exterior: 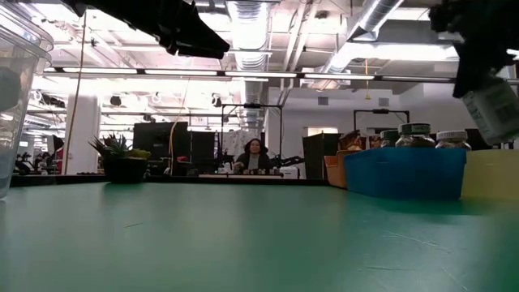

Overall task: Sort spices by type
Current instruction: Put the white seasoning bottle into the yellow bin

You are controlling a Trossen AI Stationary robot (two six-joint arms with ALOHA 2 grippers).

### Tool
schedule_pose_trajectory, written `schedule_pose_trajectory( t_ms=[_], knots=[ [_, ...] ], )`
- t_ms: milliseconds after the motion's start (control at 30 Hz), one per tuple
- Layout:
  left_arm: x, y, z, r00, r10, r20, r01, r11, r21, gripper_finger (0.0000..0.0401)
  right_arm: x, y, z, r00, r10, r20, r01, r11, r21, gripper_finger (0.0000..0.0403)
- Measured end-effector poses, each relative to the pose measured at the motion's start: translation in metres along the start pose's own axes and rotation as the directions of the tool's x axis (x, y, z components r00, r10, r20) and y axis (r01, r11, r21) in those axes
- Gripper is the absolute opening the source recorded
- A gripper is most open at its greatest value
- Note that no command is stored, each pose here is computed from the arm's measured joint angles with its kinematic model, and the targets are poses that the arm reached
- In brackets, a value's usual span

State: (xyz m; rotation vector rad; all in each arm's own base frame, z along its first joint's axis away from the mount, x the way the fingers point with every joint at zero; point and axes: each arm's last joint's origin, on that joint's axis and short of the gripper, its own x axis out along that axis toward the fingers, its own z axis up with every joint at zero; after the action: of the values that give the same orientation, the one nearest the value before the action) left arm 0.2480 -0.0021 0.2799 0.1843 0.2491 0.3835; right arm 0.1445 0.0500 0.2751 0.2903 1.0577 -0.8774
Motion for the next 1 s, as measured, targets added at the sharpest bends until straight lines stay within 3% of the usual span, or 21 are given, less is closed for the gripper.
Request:
schedule_pose_trajectory(
  t_ms=[233, 633, 1000],
  knots=[
    [0.0, 0.0, 0.0, 1.0, 0.0, -0.003, 0.0, 1.0, 0.002, 0.0267, 0.012, -0.007, -0.019, 0.992, -0.07, 0.102, 0.062, 0.995, 0.076, 0.0221],
    [0.0, 0.0, 0.0, 1.0, 0.0, -0.003, 0.0, 1.0, 0.003, 0.0267, 0.026, -0.024, -0.042, 0.981, -0.051, 0.188, 0.028, 0.992, 0.124, 0.0223],
    [0.0, 0.0, 0.0, 1.0, 0.0, -0.003, 0.0, 1.0, -0.002, 0.0267, 0.037, -0.02, -0.047, 0.962, -0.053, 0.266, 0.0, 0.981, 0.196, 0.0228]
  ],
)
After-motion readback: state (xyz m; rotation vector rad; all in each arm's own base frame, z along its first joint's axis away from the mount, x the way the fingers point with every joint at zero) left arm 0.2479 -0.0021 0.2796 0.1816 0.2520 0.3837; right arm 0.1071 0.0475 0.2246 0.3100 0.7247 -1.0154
